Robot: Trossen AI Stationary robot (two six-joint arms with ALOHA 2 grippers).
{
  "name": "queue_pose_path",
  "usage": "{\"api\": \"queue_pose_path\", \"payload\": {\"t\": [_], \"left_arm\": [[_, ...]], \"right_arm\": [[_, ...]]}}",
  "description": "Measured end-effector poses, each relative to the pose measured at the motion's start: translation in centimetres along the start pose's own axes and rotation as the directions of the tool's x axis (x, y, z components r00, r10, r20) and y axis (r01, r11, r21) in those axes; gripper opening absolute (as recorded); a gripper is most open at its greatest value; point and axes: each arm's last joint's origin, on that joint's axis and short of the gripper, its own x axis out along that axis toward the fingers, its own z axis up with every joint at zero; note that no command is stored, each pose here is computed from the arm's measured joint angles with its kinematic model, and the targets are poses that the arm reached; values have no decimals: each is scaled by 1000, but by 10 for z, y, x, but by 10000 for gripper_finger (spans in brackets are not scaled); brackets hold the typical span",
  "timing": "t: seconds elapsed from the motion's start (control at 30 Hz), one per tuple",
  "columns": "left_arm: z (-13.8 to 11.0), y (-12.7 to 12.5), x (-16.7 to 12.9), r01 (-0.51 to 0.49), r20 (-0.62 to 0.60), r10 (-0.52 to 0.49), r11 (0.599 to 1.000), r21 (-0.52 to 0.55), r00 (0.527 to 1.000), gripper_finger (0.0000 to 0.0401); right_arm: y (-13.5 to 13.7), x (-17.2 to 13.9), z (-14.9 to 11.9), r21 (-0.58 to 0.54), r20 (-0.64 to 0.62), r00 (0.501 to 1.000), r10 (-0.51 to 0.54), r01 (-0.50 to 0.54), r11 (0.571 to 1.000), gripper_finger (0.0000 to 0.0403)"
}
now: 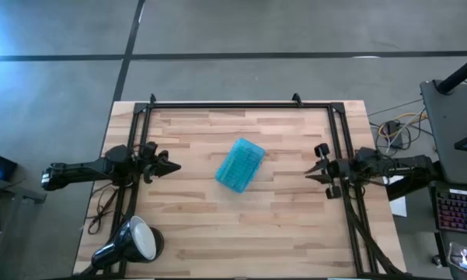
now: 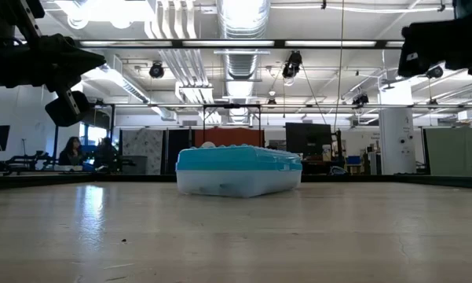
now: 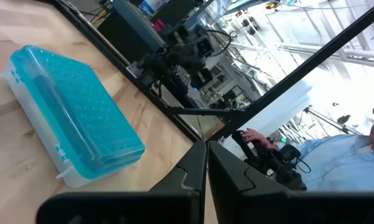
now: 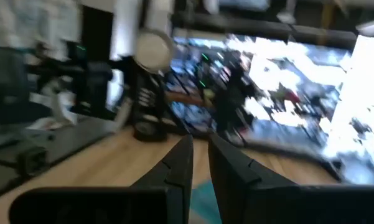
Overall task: Pick & place school supplies into a supply box
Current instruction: Return to Home Position
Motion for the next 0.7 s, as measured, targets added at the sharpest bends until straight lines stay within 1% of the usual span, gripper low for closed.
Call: {"api": "queue_pose_path", "payload": {"t": [0.07,0.17,0.3,0.5,0.7], "left_arm": [[0,0,0,0,0,0,1000,0,1000,0],[0,0,0,0,0,0,1000,0,1000,0],[0,0,0,0,1,0,1000,0,1000,0],[0,0,0,0,0,0,1000,0,1000,0],[0,0,0,0,0,0,1000,0,1000,0]], "right_arm": [[-1,0,-3,21,-36,998,-42,43,999,43],[-1,0,-7,26,-72,997,-41,43,999,43],[-3,-1,-13,28,-140,987,-78,82,996,43],[-9,-3,-14,15,-154,977,-144,148,989,43],[-10,-3,-14,15,-155,975,-159,163,986,43]]}}
